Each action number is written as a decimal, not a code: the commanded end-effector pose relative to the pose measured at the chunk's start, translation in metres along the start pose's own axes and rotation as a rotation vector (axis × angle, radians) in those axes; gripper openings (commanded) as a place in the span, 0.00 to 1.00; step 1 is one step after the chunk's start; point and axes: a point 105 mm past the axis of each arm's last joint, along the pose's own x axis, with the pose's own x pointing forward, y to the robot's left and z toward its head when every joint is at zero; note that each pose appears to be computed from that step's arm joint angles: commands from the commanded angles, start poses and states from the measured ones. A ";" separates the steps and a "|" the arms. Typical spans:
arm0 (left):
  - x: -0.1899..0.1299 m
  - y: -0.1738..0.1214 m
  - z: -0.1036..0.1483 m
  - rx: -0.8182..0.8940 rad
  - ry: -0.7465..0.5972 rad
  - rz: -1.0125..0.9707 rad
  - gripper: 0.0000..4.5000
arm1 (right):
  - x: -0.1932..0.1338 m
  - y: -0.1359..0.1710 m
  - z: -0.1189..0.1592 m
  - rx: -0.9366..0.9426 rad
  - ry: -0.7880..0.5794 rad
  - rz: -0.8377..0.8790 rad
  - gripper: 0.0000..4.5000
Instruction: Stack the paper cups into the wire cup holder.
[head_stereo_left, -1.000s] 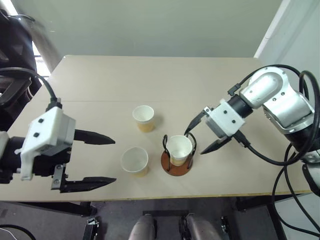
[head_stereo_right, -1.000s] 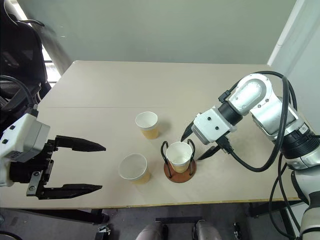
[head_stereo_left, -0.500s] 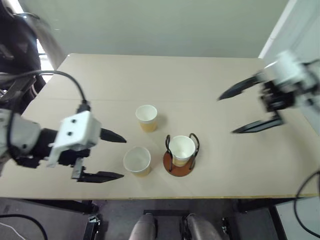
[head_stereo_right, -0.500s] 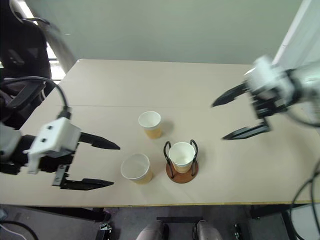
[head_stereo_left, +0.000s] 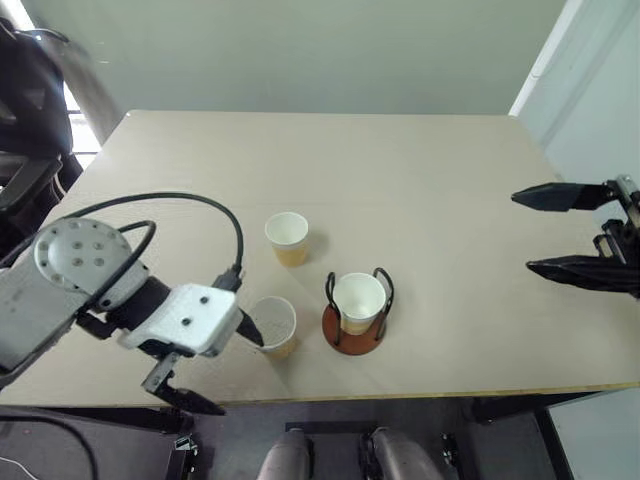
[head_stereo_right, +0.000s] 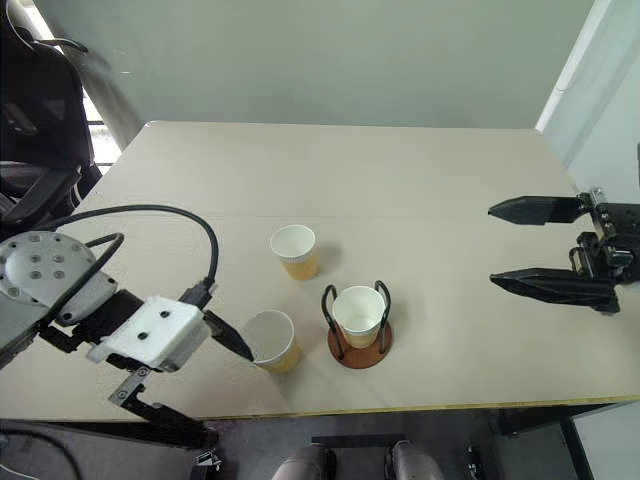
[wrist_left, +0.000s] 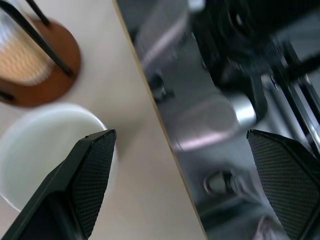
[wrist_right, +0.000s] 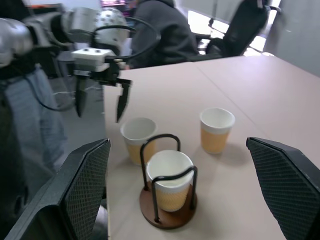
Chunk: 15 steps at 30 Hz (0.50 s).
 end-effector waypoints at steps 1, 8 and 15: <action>-0.003 0.003 -0.007 0.032 0.044 -0.013 1.00 | -0.001 0.006 0.010 -0.061 -0.007 -0.019 1.00; 0.015 0.007 -0.012 0.058 0.039 -0.042 1.00 | 0.000 0.007 0.010 -0.076 0.008 -0.050 1.00; 0.034 0.017 -0.021 0.090 0.061 -0.007 1.00 | 0.003 0.009 0.012 -0.088 0.020 -0.058 1.00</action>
